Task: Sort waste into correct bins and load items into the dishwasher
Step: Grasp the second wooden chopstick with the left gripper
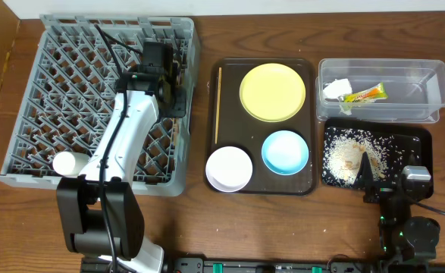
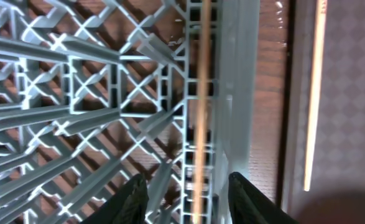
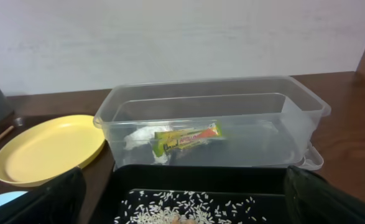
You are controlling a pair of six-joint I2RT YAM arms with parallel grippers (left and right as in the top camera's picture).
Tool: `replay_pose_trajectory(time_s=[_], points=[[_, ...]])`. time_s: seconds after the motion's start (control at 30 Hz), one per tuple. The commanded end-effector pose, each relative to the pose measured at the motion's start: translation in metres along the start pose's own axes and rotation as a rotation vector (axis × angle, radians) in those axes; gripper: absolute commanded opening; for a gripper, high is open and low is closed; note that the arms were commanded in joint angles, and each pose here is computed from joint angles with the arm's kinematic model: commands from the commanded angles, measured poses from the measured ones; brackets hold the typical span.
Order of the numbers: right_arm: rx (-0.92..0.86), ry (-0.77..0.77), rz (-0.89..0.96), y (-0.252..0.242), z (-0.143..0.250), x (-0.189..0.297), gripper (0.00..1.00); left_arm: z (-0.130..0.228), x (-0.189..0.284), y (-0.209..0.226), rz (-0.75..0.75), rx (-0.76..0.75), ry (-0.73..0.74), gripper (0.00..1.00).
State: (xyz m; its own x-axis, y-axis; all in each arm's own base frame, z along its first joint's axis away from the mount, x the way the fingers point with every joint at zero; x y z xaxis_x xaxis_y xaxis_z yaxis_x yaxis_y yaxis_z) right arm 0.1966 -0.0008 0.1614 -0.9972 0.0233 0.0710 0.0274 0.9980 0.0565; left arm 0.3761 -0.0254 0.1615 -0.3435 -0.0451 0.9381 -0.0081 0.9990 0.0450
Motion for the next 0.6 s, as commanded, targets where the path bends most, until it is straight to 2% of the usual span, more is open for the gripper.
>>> replay_pose_trajectory(time_s=[0.0, 0.17, 0.37, 0.57], points=[[-0.005, 0.000, 0.003, -0.001, 0.000, 0.000, 0.99, -0.003, 0.012, -0.028, 0.162, -0.028, -0.027, 0.43], [-0.005, 0.001, 0.003, -0.001, 0.000, 0.000, 0.99, -0.006, 0.013, -0.077, 0.315, -0.055, -0.049, 0.44], [-0.005, 0.001, 0.003, -0.001, 0.000, 0.000, 0.99, -0.012, -0.028, -0.100, 0.125, -0.113, -0.092, 0.44], [-0.005, 0.001, 0.003, -0.001, 0.000, 0.000, 0.99, -0.008, -0.084, -0.107, 0.067, -0.094, -0.049, 0.43]])
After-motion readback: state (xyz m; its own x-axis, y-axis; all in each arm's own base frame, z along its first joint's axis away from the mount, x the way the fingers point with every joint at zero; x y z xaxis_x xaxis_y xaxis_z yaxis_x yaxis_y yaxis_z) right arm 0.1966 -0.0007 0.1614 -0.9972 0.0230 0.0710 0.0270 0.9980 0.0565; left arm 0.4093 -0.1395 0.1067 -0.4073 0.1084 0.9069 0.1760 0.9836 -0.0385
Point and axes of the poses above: each gripper's point midway between its finger pads, its own x axis back along the fingers, its own y axis along the line the jaws close on, z = x × y, the point moved 5 cm from there along x, back along the fingers, and after that the axes turned 2 degrees about x, right-handed, at the moved point
